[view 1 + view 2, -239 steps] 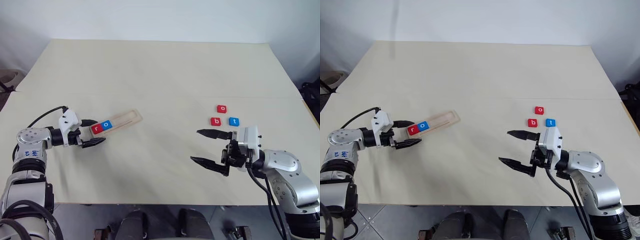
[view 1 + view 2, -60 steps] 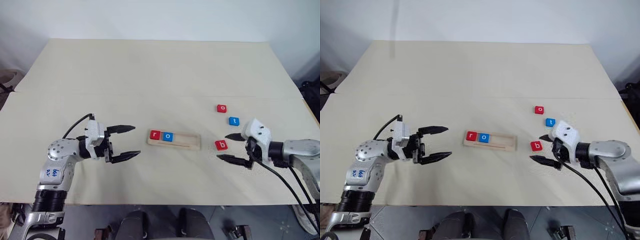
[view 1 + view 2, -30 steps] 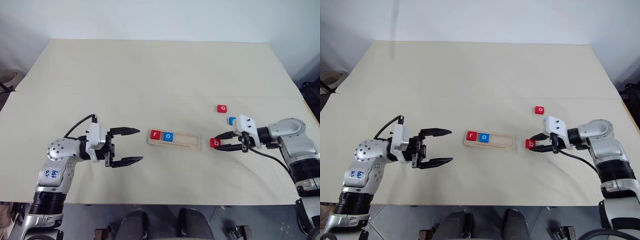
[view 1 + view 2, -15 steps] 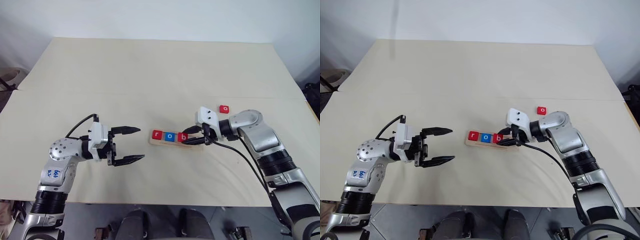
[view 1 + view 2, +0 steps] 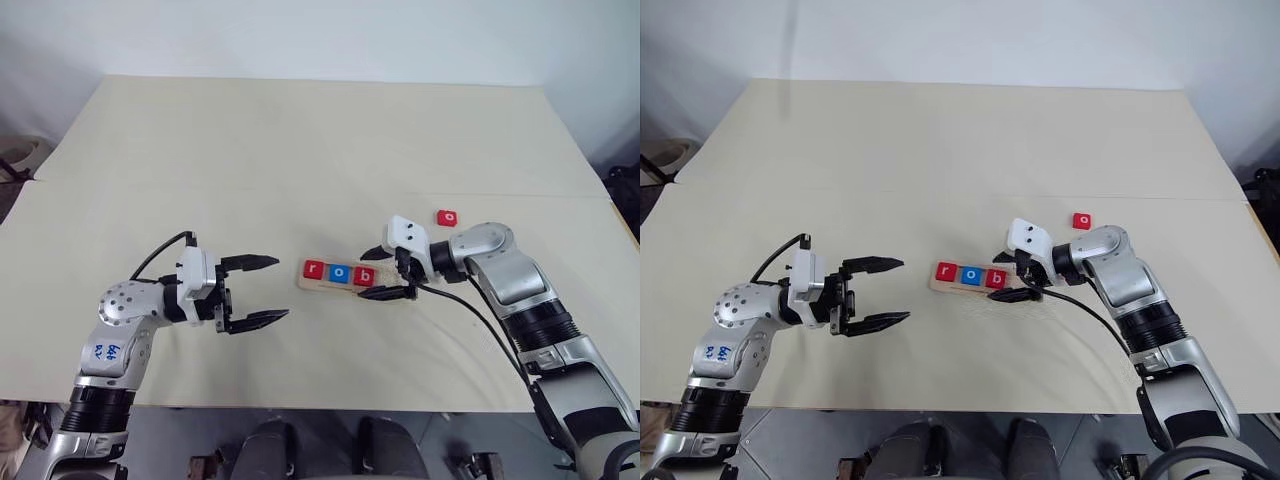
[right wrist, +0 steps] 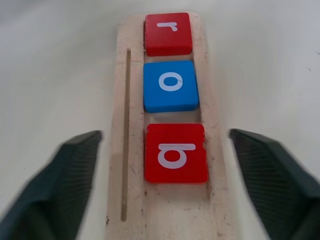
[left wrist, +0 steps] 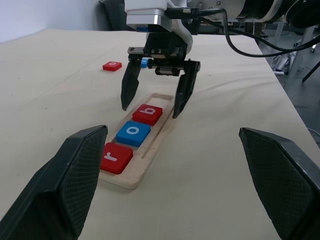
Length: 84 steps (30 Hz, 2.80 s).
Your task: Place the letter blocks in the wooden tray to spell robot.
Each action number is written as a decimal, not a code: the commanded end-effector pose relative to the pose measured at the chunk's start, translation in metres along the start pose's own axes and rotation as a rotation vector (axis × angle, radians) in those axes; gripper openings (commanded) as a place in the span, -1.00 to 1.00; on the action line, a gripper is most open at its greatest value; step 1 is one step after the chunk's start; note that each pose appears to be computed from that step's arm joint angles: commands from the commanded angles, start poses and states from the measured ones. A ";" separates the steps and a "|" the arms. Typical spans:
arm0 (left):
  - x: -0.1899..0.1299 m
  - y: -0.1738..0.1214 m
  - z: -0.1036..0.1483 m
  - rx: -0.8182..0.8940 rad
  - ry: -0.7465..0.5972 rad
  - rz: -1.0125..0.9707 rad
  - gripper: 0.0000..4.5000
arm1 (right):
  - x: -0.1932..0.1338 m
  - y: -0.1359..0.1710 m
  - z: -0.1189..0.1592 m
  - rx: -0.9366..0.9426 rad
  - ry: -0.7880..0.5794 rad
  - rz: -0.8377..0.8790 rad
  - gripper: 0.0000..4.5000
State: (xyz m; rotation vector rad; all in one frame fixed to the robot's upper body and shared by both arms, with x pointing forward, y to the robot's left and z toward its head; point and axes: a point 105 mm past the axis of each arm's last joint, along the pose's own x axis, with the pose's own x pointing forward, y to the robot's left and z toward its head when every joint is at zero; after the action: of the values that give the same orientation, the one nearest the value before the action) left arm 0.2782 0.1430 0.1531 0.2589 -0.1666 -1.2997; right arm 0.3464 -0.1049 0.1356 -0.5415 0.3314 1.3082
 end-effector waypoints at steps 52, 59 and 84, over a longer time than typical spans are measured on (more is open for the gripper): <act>0.001 0.003 0.008 0.049 -0.012 0.018 1.00 | -0.055 -0.008 -0.004 0.020 -0.065 -0.199 -0.84; 0.001 0.007 0.003 0.039 -0.015 0.014 1.00 | -0.115 0.014 -0.036 0.079 -0.174 -0.457 0.13; 0.000 0.028 0.001 0.031 -0.026 0.030 1.00 | -0.189 0.063 -0.105 0.282 -0.167 -1.040 0.99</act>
State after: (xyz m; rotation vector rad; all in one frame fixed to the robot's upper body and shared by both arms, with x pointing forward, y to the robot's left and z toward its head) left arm 0.3048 0.1496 0.1533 0.2337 -0.1778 -1.2719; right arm 0.2405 -0.2973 0.1313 -0.2714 0.0079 0.3543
